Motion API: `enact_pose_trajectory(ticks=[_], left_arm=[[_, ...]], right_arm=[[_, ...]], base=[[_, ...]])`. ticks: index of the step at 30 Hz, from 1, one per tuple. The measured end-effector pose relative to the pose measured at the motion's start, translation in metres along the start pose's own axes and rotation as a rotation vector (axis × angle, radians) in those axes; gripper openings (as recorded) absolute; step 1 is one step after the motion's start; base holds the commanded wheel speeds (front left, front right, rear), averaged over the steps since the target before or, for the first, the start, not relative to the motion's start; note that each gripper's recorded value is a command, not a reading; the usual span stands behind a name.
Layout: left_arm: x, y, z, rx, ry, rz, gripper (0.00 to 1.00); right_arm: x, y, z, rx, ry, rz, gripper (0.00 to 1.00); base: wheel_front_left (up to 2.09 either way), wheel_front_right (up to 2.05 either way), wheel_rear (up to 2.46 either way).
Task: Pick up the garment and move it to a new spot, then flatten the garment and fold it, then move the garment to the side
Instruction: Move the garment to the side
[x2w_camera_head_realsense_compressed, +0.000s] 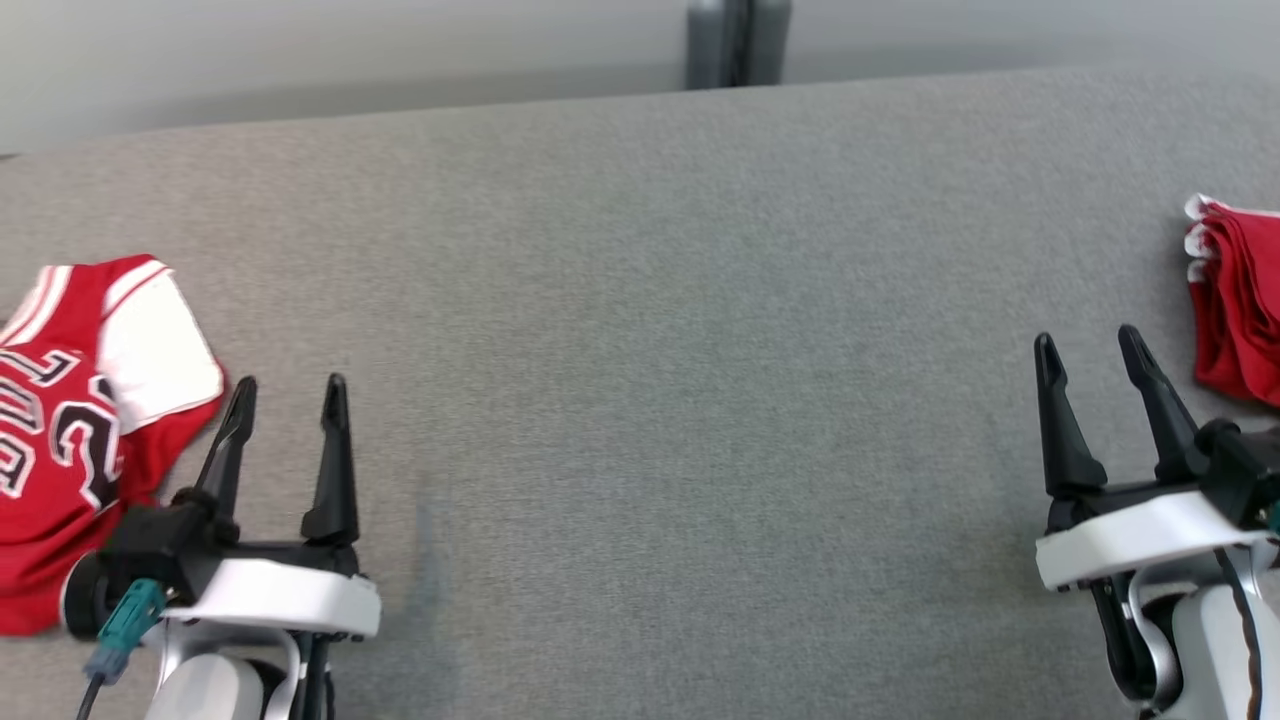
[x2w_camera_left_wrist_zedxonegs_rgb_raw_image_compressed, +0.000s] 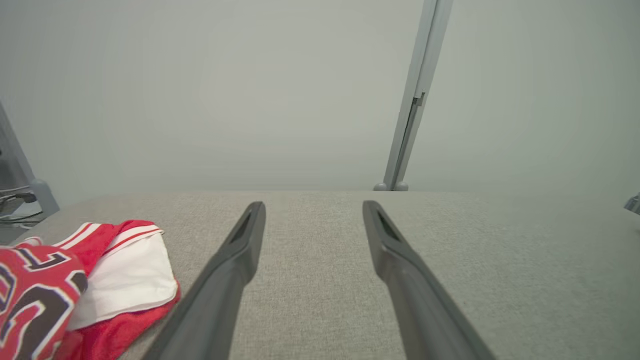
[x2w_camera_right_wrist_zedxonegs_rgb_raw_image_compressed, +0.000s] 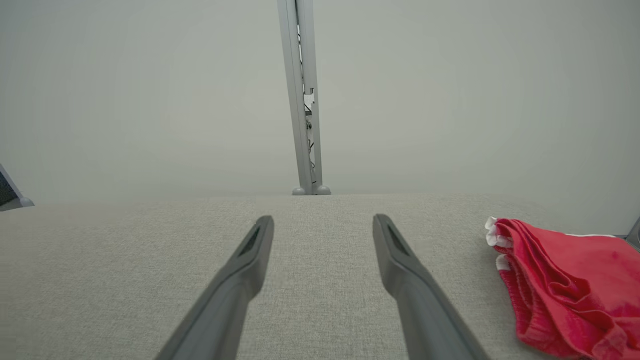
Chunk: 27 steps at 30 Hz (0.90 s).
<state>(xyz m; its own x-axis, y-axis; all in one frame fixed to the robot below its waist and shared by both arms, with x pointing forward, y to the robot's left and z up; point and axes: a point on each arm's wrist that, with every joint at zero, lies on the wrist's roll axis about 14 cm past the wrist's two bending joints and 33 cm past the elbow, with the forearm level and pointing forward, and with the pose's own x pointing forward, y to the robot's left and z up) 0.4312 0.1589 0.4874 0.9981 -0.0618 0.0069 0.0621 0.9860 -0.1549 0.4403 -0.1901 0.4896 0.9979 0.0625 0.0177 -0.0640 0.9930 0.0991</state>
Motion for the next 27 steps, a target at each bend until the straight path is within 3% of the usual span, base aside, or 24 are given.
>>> enact_pose_trajectory(ticks=[10,27], left_arm=[[-0.047,0.049,0.006,0.027,-0.001,0.149,1.00],[-0.091,0.042,0.004,0.040,0.038,0.104,1.00]], right_arm=[[-0.023,0.021,0.014,0.012,-0.009,0.035,1.00],[-0.084,0.014,0.035,-0.003,0.001,-0.004,1.00]], base=[[0.00,0.00,0.00],[0.00,0.00,0.00]])
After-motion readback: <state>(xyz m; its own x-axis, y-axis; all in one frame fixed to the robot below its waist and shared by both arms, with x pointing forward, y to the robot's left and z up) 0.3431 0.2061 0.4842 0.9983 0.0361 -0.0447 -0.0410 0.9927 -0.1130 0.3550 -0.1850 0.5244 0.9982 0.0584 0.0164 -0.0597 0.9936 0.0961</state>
